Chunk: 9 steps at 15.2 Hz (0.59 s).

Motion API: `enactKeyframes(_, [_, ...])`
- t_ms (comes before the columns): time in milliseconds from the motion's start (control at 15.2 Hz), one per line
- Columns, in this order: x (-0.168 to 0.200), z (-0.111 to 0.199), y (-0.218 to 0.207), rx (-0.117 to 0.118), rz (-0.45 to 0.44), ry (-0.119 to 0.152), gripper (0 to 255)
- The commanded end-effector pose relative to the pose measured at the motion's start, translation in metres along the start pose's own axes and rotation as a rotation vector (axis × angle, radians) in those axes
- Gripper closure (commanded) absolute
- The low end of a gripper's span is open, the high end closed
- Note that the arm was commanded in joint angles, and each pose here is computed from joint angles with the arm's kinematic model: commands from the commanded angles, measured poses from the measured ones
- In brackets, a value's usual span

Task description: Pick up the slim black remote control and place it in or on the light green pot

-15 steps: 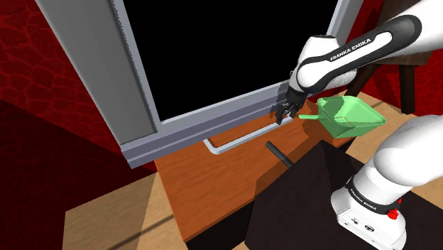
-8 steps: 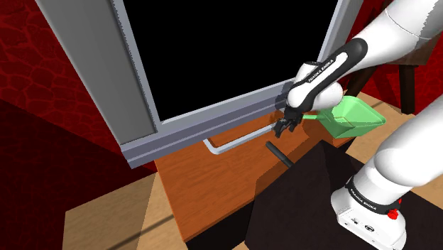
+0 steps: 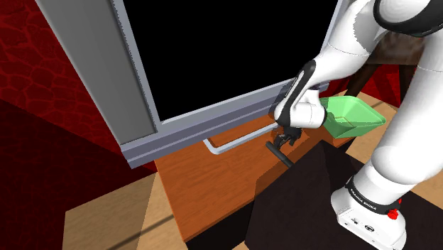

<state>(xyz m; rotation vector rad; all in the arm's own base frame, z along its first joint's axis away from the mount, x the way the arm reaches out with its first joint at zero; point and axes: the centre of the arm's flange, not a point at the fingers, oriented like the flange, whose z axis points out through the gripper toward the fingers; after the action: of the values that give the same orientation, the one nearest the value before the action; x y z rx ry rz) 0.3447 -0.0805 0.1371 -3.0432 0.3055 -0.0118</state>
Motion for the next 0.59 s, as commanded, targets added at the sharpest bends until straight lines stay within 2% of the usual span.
enactKeyframes(0, [-0.006,0.022,0.008,-0.002,0.020,-0.009,0])
enactKeyframes(528, [-0.006,0.062,0.008,-0.002,0.020,-0.009,0])
